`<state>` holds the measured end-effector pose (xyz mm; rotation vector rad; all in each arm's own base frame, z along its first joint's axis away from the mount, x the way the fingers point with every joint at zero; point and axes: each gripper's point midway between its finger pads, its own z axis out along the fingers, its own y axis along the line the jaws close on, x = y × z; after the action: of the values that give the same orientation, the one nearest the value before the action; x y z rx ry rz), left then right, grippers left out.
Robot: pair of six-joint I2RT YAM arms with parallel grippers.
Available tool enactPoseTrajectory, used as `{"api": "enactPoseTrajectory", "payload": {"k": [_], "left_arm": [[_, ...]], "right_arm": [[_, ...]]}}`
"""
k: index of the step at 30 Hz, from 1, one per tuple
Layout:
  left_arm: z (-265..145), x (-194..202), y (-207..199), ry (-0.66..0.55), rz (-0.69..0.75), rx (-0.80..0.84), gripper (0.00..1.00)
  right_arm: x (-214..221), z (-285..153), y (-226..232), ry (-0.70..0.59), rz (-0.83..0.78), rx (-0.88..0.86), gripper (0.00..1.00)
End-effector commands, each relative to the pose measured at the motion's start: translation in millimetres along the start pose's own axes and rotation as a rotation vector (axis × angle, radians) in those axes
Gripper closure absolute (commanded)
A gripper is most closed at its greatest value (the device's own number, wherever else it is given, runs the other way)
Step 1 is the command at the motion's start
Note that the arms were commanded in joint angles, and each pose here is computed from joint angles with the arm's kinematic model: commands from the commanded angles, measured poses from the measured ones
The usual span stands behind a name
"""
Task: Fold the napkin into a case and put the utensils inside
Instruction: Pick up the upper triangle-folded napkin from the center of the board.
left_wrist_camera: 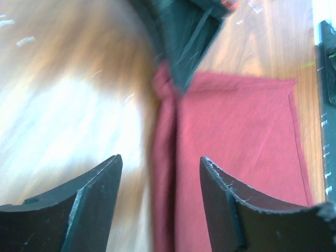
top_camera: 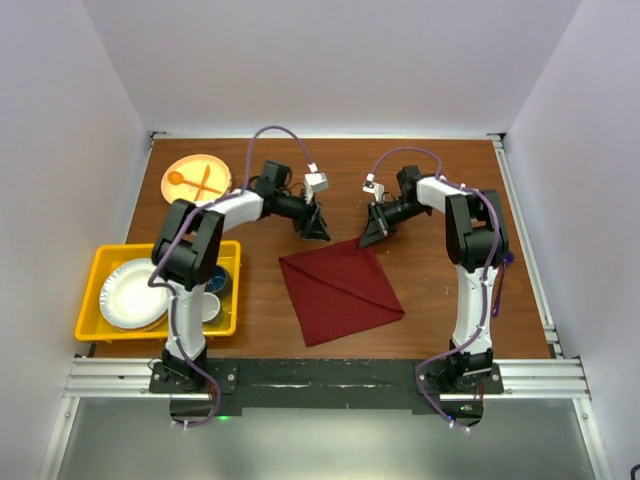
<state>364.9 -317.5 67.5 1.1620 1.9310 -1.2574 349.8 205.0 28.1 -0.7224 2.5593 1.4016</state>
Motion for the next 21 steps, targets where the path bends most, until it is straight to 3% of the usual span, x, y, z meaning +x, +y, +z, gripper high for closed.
{"api": "enactPoseTrajectory", "payload": {"k": [1, 7, 21], "left_arm": [[-46.2, 18.0, -0.3, 0.091, 0.099, -0.004, 0.31], [-54.9, 56.5, -1.1, 0.194, 0.073, 0.052, 0.30], [-67.5, 87.4, -5.7, 0.220, -0.054, 0.138, 0.38]], "right_arm": [[-12.4, -18.3, 24.3, -0.026, -0.155, 0.009, 1.00], [-9.7, -17.4, 33.1, -0.001, -0.239, 0.012, 1.00], [-13.4, -30.3, 49.5, -0.014, -0.351, 0.038, 1.00]]}}
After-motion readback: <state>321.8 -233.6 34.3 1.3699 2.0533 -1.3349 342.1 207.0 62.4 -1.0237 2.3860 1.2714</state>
